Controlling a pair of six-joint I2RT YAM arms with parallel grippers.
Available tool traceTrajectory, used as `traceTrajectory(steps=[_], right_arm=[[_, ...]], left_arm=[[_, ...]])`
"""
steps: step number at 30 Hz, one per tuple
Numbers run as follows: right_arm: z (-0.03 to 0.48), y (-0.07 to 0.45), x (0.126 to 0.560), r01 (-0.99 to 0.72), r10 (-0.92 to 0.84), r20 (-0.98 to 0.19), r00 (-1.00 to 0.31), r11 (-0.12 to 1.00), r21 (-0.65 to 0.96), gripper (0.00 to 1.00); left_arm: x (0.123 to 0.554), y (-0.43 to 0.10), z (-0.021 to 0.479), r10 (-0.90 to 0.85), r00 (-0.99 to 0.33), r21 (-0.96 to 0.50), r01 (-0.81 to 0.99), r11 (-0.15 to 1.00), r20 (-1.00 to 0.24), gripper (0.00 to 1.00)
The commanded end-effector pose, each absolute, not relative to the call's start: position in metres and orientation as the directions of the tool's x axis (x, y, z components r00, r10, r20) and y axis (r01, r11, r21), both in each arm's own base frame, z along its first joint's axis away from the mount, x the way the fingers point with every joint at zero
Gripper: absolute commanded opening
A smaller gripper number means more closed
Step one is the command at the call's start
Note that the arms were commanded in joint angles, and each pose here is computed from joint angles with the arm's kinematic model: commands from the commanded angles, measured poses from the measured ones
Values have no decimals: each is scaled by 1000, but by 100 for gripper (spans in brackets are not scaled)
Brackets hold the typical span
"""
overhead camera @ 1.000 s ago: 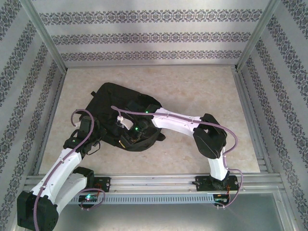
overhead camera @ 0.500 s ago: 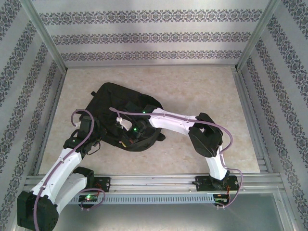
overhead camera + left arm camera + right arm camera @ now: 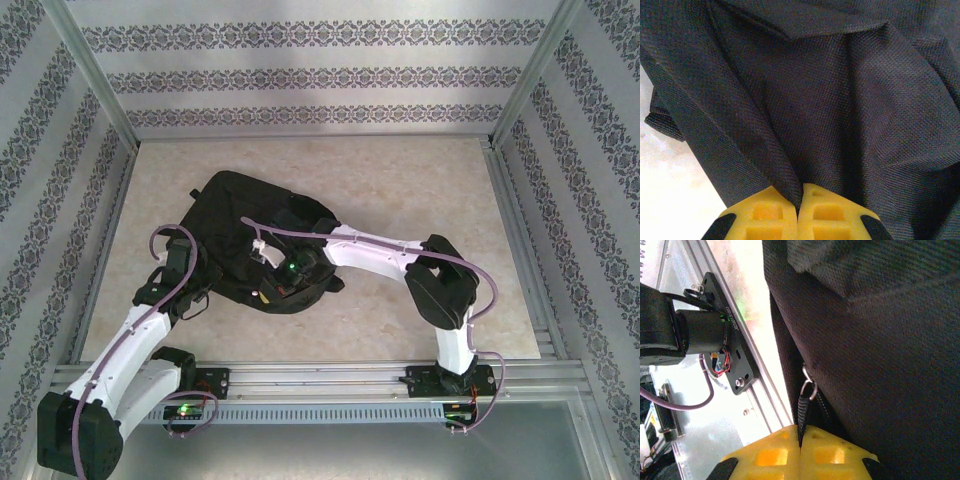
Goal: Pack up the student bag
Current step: Zip the student bag with the book.
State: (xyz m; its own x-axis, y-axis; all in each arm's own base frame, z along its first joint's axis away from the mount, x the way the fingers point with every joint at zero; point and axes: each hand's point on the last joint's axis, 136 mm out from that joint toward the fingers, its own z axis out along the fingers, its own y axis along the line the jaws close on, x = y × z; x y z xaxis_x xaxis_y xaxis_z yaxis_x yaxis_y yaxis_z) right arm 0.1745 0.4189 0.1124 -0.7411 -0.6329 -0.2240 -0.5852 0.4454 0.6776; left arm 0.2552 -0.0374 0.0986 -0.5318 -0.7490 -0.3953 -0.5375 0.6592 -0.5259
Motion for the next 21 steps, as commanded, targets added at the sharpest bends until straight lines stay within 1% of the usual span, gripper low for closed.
traceTrajectory(steps=[1,9,12,16,18,20,21], right_arm=[[118,397,164,-566,-640,-183,-746,465,681,0],[107,343,163,-574,-614,-166,-772,560,597,0],[105,319,170,-562,-575,-170,-800,619,549,0],[106,286,187,-530,-493,-212,-844,707,469,0],[108,268,197,-524,-459,-253,-852,756,392,0],[114,259,202,-528,-442,-300,-845,776,345,0],[119,261,202,-533,-433,-324,-841,767,357,0]], left_arm=[[274,-25,123,-743,-478,-539,-512,669,-469,0],[275,-16,119,-749,-468,-511,-549,662,-469,0],[278,-15,119,-740,-480,-492,-553,672,-471,0],[286,-16,120,-716,-512,-461,-549,698,-474,0],[296,-25,122,-694,-554,-466,-515,720,-459,0],[306,-36,122,-679,-586,-491,-475,730,-442,0],[313,-42,123,-678,-592,-516,-453,727,-436,0]])
